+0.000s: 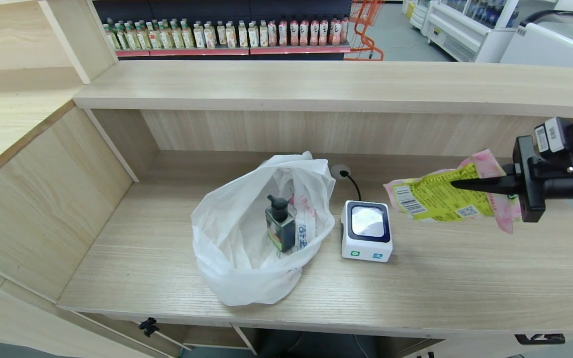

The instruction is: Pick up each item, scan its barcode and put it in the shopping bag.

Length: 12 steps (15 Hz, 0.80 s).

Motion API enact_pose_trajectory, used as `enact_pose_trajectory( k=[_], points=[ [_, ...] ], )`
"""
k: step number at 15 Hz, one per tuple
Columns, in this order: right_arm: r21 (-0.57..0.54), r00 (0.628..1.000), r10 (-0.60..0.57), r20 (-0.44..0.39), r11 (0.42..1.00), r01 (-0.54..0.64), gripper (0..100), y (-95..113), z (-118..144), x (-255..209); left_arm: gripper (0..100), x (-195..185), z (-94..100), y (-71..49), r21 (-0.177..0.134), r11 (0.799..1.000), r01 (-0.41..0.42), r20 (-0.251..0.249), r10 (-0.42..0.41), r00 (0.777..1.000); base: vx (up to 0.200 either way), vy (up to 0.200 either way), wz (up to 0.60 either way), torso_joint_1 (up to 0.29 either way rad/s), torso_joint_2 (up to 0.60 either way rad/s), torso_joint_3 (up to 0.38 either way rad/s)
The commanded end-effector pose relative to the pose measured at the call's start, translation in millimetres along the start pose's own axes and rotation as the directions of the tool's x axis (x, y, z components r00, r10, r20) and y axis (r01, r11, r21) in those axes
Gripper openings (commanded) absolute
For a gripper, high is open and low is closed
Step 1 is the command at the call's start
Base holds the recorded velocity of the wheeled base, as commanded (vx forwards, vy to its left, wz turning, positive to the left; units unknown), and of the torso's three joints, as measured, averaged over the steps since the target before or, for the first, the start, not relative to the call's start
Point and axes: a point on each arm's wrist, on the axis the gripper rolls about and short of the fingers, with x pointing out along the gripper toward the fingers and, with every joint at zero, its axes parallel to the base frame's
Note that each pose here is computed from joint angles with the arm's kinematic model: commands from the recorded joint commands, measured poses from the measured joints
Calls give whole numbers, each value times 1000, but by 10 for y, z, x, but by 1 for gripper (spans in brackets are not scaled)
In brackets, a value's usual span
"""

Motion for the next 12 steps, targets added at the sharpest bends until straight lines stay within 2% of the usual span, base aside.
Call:
enact_pose_trajectory(
  k=[1,3,4,9,12],
  points=[
    [-13,1000,26,-4,1000,-26,0,9,-25,114,100,0,0,0,0,1000,0,0,0,1000,0,0,0,0,0,0],
    [-41,999,34,-19,999,-35,0,14,-27,164,100,0,0,0,0,1000,0,0,0,1000,0,0,0,0,0,0],
    [-143,998,51,-36,988,-56,0,-10,-41,284,100,0,0,0,0,1000,0,0,0,1000,0,0,0,0,0,0],
    [-391,992,104,-69,912,-123,0,7,-175,548,100,0,0,0,0,1000,0,0,0,1000,0,0,0,0,0,0],
    [-452,990,121,-79,880,-144,0,6,-277,634,100,0,0,0,0,1000,0,0,0,1000,0,0,0,0,0,0]
  ],
)
